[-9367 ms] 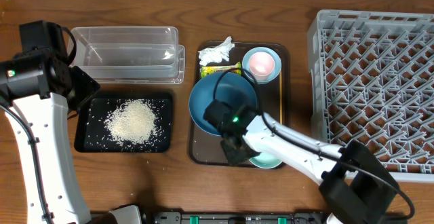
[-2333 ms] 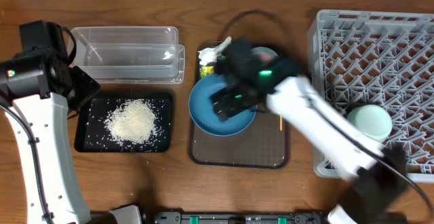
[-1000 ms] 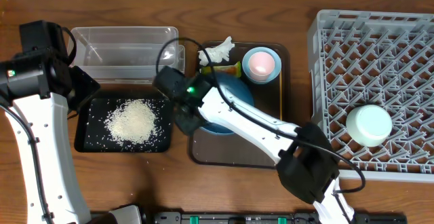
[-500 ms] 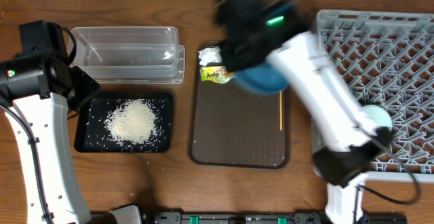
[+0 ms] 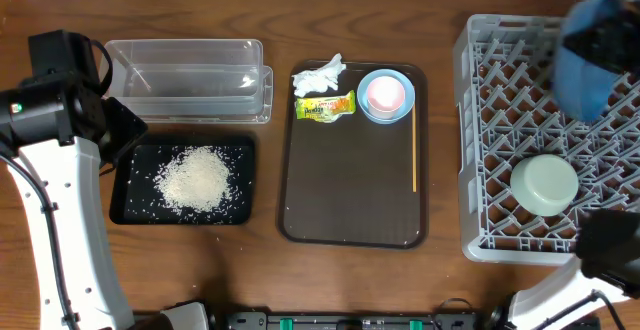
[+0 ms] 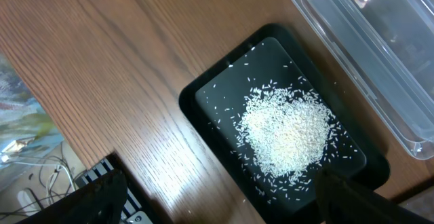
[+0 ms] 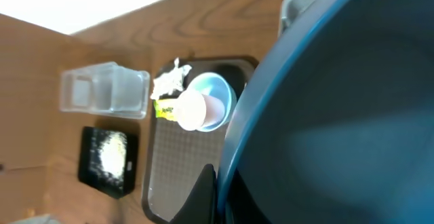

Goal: Sort waste into correct bins and load items into the dishwasher rack
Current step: 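Lift the blue plate and carry it toward the dish rack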

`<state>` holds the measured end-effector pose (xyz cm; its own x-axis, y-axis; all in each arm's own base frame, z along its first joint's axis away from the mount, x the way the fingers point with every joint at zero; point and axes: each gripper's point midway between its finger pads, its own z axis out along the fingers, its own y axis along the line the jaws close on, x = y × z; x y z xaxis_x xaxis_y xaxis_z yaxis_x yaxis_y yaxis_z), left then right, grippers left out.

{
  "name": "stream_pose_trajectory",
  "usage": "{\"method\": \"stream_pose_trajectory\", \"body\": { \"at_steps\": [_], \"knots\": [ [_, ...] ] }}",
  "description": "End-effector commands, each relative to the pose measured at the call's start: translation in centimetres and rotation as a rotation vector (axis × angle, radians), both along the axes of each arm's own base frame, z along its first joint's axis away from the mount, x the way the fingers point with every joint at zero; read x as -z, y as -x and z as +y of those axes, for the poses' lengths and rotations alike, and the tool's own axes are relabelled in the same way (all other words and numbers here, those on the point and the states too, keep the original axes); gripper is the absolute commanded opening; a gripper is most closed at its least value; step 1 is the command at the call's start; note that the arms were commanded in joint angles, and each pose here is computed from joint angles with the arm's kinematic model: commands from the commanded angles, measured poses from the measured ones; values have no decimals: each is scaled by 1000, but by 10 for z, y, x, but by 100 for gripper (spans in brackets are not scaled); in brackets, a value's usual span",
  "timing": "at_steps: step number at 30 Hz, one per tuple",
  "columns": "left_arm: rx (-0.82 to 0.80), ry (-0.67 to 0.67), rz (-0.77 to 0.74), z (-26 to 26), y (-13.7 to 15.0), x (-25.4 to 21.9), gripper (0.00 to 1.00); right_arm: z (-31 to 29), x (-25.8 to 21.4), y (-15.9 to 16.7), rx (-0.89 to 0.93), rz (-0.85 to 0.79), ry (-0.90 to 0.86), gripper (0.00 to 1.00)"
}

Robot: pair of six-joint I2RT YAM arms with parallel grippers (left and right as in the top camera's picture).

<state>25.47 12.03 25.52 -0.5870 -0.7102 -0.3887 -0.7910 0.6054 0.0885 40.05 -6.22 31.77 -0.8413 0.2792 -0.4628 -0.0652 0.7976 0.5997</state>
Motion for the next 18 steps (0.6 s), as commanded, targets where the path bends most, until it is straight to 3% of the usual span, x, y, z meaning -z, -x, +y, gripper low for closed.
{"method": "stream_pose_trajectory", "body": {
  "at_steps": [1,10,18],
  "knots": [
    [-10,-16,0,3,3,-3,90,-16,-17,5,-92,-229,-180,1],
    [-10,-16,0,3,3,-3,90,-92,4,12,-4,-542,-448,1],
    [-10,-16,0,3,3,-3,90,-122,37,7,77,-485,-505,1]
  ]
}}
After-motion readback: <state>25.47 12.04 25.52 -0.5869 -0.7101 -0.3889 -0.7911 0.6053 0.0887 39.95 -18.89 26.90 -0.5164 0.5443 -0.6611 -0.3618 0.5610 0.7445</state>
